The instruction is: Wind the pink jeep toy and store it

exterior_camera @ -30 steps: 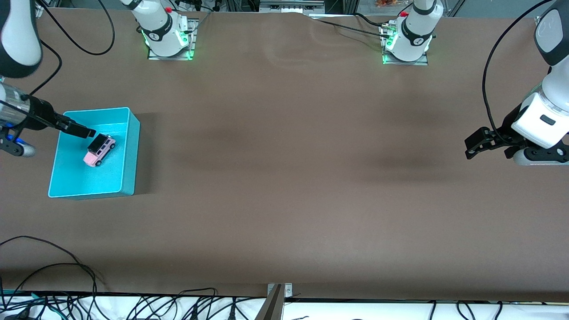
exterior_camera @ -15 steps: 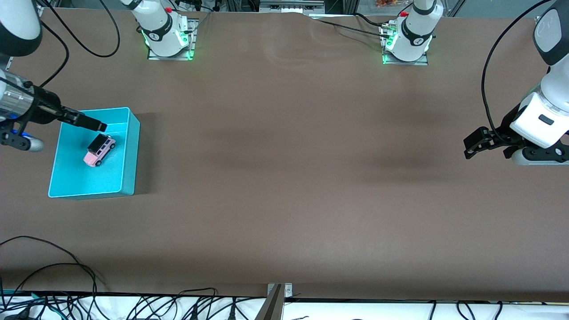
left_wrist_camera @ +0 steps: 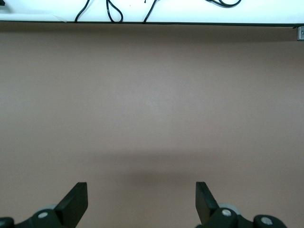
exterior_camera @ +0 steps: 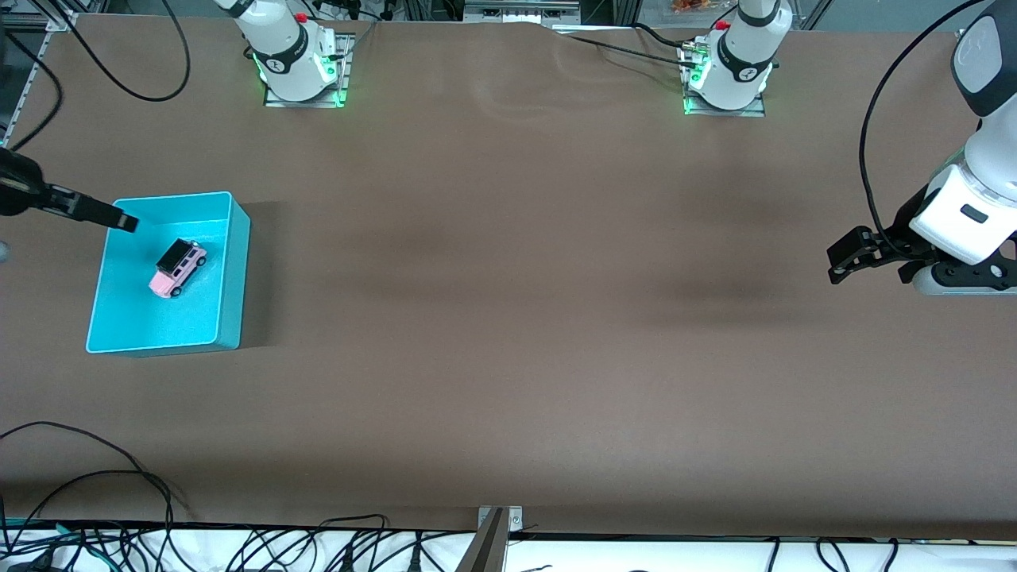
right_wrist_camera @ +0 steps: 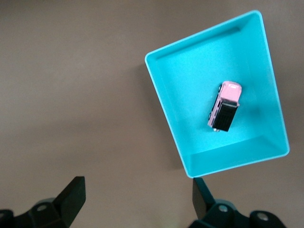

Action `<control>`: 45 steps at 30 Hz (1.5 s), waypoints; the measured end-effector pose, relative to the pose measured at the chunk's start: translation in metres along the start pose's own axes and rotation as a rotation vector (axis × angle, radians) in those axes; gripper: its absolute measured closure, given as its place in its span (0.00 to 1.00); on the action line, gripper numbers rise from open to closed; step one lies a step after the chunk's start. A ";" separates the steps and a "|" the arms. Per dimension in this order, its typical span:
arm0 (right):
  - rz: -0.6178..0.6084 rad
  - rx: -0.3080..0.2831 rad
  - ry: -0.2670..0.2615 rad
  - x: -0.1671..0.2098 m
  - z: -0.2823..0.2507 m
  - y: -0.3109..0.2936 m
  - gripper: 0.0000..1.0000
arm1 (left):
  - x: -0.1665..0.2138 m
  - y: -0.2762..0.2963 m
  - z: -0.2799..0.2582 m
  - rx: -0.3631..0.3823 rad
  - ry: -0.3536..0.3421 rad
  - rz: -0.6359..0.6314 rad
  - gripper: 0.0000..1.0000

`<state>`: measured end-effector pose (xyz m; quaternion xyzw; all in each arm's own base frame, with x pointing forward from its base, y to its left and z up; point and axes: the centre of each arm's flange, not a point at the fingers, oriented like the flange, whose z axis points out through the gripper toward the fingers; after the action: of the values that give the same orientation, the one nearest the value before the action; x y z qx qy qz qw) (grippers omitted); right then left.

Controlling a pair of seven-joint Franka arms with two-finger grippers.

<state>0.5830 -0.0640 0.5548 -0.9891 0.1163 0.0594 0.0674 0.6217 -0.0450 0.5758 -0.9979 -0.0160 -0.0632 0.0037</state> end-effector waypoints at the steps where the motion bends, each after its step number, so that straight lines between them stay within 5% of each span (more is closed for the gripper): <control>1: -0.021 0.000 0.004 0.000 -0.002 -0.001 0.00 | -0.001 0.001 0.000 -0.003 -0.003 -0.006 0.00; 38: -0.181 -0.055 0.010 -0.009 -0.019 -0.040 0.00 | -0.004 -0.004 -0.008 -0.015 -0.026 -0.090 0.00; 45: -0.174 -0.056 0.015 -0.009 -0.021 -0.036 0.00 | -0.011 -0.004 -0.002 -0.008 -0.082 -0.088 0.00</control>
<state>0.5856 -0.0304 0.5810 -0.9974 0.0288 0.0492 0.0436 0.6109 -0.0416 0.5760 -0.9979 -0.0600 -0.0226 -0.0035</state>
